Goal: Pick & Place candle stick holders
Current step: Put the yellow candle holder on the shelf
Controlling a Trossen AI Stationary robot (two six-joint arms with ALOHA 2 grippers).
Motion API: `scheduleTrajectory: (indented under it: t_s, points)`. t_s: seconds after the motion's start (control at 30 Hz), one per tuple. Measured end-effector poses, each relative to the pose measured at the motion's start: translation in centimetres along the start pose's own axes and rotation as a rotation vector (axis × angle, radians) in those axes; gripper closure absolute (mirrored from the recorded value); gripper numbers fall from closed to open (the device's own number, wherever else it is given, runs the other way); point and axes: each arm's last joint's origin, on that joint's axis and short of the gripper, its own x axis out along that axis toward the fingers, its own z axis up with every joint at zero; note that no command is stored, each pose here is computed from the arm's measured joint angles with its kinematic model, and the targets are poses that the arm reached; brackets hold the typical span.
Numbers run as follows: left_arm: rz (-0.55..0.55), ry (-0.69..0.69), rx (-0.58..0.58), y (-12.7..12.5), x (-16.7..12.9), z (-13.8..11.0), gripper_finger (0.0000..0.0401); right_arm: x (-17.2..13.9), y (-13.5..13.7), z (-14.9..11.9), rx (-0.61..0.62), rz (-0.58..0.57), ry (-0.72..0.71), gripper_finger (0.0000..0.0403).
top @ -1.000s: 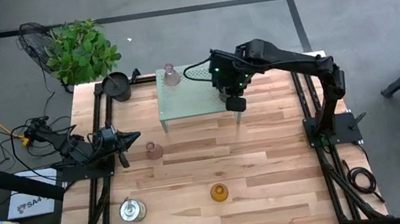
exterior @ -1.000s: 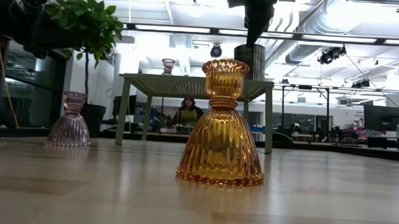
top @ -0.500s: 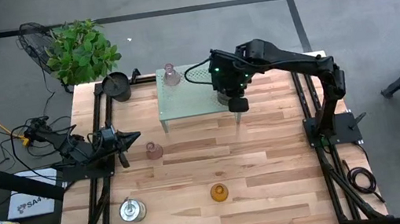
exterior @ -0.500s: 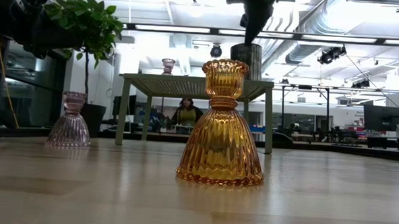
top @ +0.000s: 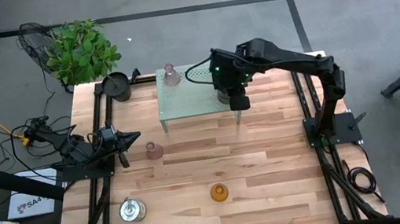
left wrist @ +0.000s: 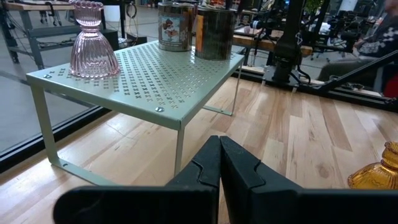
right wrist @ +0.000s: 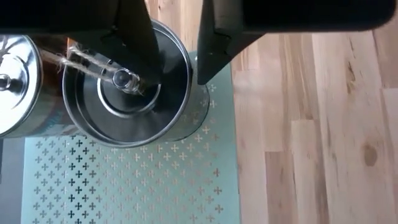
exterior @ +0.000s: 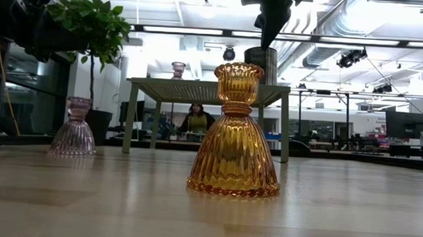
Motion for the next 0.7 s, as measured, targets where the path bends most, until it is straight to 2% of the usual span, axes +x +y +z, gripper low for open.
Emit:
scheduleTrajectory:
  t_s: [0.2,0.37,0.7]
  points:
    - [0.000,0.000,-0.001,0.0,0.0,0.0,0.0400,-0.2,0.0,0.0,0.003,-0.004,-0.009,0.0257]
    - [0.001,0.000,0.000,0.0,0.0,0.0,0.0400,-1.2,0.0,-0.4,0.008,-0.014,-0.032,0.0239]
    - [0.002,0.003,0.005,0.0,0.0,0.0,0.0400,-7.2,1.1,-3.4,0.070,-0.028,-0.208,0.0237]
